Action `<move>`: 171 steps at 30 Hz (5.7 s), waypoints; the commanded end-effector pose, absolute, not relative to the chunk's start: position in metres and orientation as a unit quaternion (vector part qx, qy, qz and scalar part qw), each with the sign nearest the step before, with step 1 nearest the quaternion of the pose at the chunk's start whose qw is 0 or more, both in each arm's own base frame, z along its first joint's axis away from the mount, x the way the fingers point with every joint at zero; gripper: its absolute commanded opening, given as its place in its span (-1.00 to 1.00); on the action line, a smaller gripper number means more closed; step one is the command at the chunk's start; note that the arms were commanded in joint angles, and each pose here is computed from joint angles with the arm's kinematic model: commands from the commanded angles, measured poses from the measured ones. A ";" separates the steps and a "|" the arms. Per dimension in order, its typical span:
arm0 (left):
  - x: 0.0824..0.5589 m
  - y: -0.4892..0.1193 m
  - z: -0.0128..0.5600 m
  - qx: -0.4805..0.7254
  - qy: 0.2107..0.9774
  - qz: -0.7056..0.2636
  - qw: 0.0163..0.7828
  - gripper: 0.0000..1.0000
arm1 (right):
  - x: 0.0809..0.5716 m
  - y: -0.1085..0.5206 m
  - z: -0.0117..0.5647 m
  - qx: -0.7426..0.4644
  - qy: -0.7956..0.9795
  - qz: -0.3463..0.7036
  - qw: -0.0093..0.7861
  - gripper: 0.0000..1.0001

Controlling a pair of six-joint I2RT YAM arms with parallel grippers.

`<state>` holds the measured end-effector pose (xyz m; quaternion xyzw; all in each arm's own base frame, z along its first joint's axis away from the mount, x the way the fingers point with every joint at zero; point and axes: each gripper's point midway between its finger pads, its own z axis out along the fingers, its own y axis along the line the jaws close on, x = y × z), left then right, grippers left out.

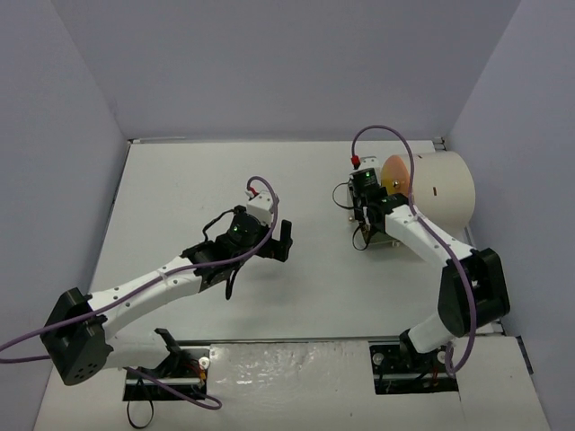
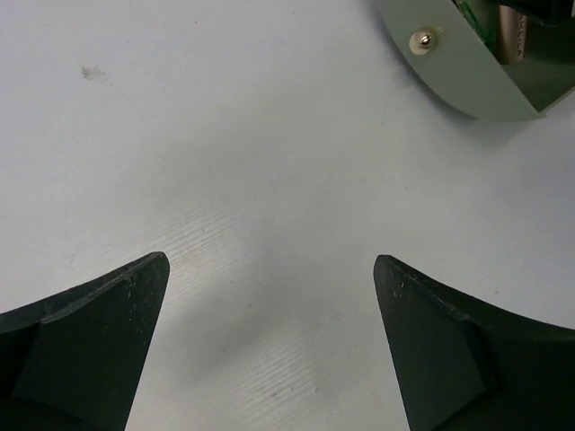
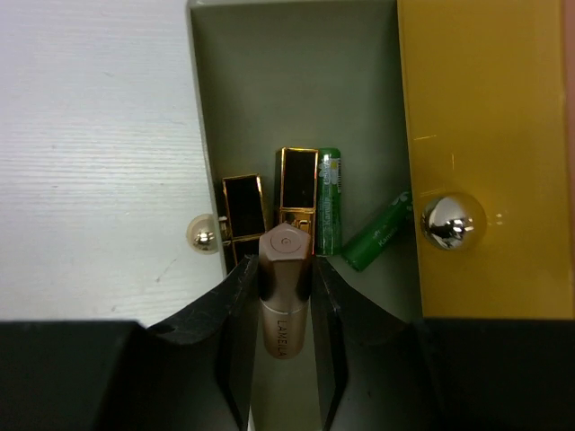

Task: Organize the makeup

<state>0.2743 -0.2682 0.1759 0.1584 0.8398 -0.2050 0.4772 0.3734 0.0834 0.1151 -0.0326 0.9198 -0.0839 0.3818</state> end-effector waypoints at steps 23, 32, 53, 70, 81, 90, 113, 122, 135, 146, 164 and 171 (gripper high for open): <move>0.291 -0.270 0.183 0.163 0.837 -0.195 0.485 0.94 | 0.400 0.098 0.239 -0.013 0.860 -0.002 0.509 0.32; 0.334 -0.322 0.191 0.219 0.819 -0.204 0.490 0.94 | 0.384 0.017 0.361 0.102 0.775 -0.009 0.624 1.00; 0.412 -0.445 0.154 0.329 0.774 -0.275 0.466 0.94 | 0.411 -0.123 0.306 0.273 0.748 0.175 0.579 1.00; 0.439 -0.486 0.151 0.341 0.749 -0.305 0.479 0.94 | 0.416 -0.094 0.252 0.270 0.768 0.261 0.520 0.99; 0.441 -0.524 0.171 0.344 0.718 -0.348 0.496 0.94 | 0.413 -0.081 0.240 0.268 0.772 0.284 0.502 0.96; 0.438 -0.556 0.187 0.343 0.671 -0.404 0.518 0.93 | 0.416 -0.073 0.235 0.260 0.777 0.296 0.491 0.94; 0.457 -0.504 0.231 0.252 0.657 -0.413 0.578 0.94 | 0.418 -0.087 0.308 0.212 0.773 0.224 0.554 0.99; 0.457 -0.391 0.278 0.170 0.709 -0.338 0.595 0.94 | 0.374 -0.094 0.379 0.168 0.750 0.112 0.630 1.00; 0.332 -0.158 0.371 0.032 0.769 -0.116 0.627 0.94 | 0.270 -0.036 0.417 0.099 0.693 0.021 0.714 1.00; 0.217 -0.029 0.374 -0.039 0.756 -0.011 0.653 0.94 | 0.231 -0.005 0.422 0.059 0.665 0.039 0.743 1.00; 0.178 0.011 0.344 -0.072 0.760 0.024 0.645 0.94 | 0.214 -0.002 0.420 0.050 0.654 0.032 0.754 1.00; 0.181 0.008 0.341 -0.069 0.763 0.024 0.642 0.94 | 0.214 -0.001 0.418 0.047 0.655 0.033 0.753 1.00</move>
